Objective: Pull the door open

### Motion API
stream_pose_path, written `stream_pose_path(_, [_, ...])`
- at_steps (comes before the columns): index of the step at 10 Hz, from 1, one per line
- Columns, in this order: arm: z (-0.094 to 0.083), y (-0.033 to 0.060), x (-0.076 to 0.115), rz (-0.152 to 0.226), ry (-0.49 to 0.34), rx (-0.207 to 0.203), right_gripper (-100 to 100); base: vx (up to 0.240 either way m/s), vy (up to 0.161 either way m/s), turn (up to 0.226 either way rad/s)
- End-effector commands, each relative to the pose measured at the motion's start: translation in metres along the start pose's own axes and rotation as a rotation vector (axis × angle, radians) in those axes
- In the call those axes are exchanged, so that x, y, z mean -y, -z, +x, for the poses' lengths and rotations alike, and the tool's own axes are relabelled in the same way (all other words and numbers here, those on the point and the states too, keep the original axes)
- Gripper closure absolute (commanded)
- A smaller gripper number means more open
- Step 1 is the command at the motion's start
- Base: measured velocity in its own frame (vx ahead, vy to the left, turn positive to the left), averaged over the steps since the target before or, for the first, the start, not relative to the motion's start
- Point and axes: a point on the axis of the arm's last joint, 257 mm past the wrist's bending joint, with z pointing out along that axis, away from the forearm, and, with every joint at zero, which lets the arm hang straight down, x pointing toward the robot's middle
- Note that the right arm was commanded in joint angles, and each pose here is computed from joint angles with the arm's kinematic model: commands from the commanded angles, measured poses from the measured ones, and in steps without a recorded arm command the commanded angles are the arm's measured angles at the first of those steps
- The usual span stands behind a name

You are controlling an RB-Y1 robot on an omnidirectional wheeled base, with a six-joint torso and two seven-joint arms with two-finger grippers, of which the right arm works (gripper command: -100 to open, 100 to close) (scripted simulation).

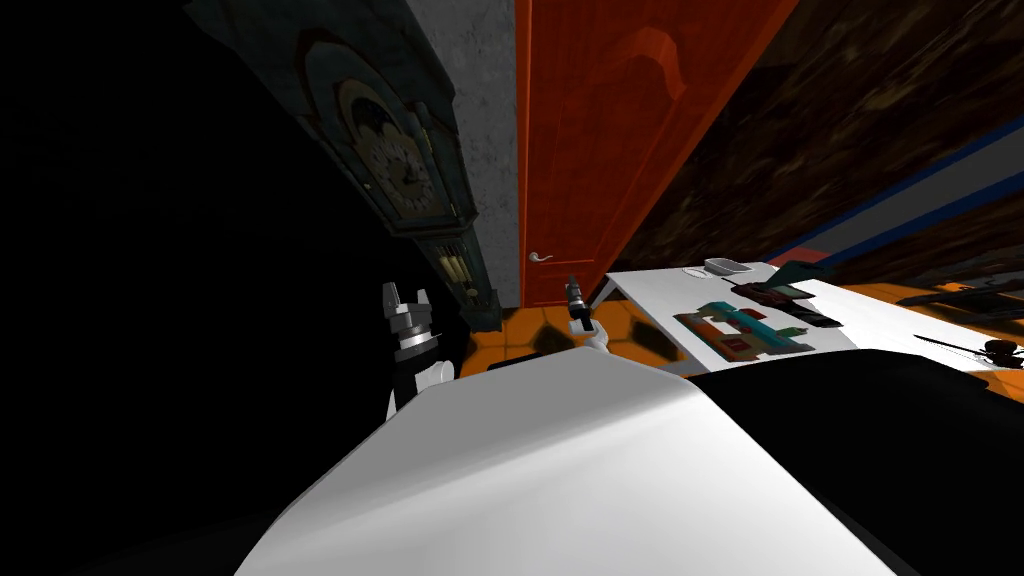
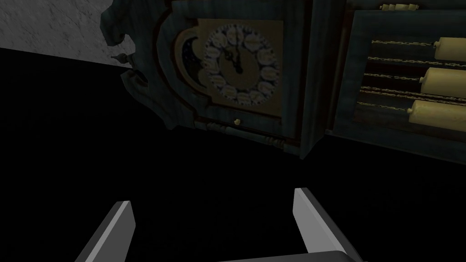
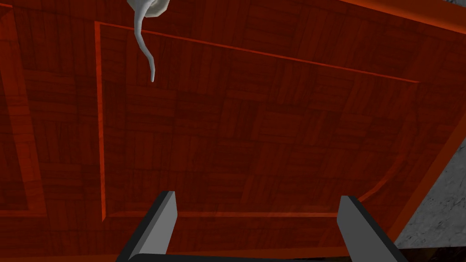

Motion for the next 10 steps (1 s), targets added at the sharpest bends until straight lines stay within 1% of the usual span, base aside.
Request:
stream_pose_path(1, [0.001, -0.0008, 0.007, 0.012, -0.002, 0.001, -100, 0.068, -0.005, 0.021])
stream_pose_path(3, [-0.001, -0.0026, 0.020, 0.037, -0.005, 0.007, -100, 0.070, -0.005, 0.052])
stream_pose_path(4, [-0.001, -0.0026, 0.020, 0.037, -0.005, 0.007, -100, 0.059, -0.010, 0.022])
stream_pose_path(7, [-0.003, -0.0048, 0.038, 0.071, -0.012, 0.014, -100, 0.069, -0.007, 0.048])
stream_pose_path(10, [-0.005, -0.0057, 0.056, 0.107, -0.020, 0.022, -100, 0.108, -0.011, 0.063])
